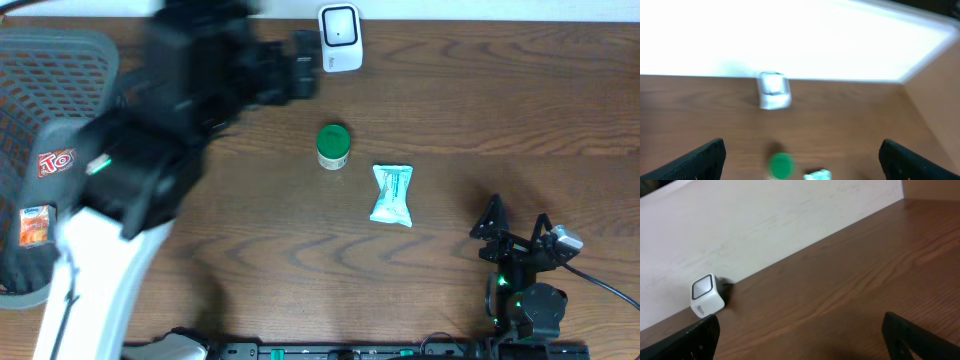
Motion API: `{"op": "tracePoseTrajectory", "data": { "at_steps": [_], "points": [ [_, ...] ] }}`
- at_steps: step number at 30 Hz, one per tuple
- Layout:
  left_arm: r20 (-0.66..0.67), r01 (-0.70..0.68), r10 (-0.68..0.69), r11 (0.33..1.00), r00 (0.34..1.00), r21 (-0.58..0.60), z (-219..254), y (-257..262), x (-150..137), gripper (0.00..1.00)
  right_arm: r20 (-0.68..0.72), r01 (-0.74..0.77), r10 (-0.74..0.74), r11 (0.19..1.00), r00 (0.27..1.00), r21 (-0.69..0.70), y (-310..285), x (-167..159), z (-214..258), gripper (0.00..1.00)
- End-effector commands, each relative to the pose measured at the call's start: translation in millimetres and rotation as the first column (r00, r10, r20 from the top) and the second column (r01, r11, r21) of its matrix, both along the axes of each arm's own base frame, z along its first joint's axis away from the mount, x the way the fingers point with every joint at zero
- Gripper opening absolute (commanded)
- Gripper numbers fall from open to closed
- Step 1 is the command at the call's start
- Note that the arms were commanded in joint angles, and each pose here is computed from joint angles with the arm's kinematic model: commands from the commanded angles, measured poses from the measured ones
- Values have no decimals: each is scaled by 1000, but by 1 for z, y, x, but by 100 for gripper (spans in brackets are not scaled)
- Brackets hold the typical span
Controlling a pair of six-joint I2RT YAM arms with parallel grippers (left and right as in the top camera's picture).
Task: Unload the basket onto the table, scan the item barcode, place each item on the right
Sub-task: 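Place the wipes pack right of the bottle and withdraw, then reach the left gripper into the basket toward the orange Kleenex pack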
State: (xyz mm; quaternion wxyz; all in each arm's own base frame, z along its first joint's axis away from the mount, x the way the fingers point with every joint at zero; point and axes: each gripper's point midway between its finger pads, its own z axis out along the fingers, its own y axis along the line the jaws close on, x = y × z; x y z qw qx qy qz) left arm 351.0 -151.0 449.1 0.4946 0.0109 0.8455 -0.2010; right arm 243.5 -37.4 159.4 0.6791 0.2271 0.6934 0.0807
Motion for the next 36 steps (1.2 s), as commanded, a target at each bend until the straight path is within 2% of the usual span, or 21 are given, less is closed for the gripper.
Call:
{"op": "tracePoseTrajectory", "data": {
  "at_steps": [1,3,6,8,10,15,17,18,19,21,30,36],
  "points": [
    [-19,-215,216,975,976,49,-5,68,0,98,0,-8,8,1000,1000,7,2,0,-1,99],
    [-56,-280,282,959,958,27,-8,88,-7,98,0,-8,8,1000,1000,7,2,0,-1,99],
    [-98,-344,350,936,932,76,-20,113,-14,98,0,-8,8,1000,1000,7,2,0,-1,99],
    [-113,-423,435,899,893,115,-27,136,-16,98,0,-8,8,1000,1000,7,2,0,-1,99],
    [-140,-547,556,831,819,104,-32,163,-19,98,0,-8,8,1000,1000,7,2,0,-1,99],
    [-207,-779,763,627,613,4,-38,227,-29,98,0,-8,8,1000,1000,7,2,0,-1,99],
    [-255,-856,823,515,507,-41,-44,252,-40,98,0,-8,8,1000,1000,7,2,0,-1,99],
    [-311,-915,862,398,400,-72,-52,274,-51,98,0,-8,8,1000,1000,7,2,0,-1,99],
    [-340,-940,877,332,338,-79,-59,286,-57,98,0,-8,8,1000,1000,7,2,0,-1,99],
    [-372,-966,893,252,255,-58,-71,306,-64,98,0,-8,8,1000,1000,7,2,0,-1,99],
    [-502,-982,864,59,-41,182,-140,373,-93,98,0,-8,8,1000,1000,7,2,0,-1,99],
    [-576,-945,799,28,-176,327,-196,406,-102,98,0,-8,8,1000,1000,7,2,0,-1,99]
  ]
}}
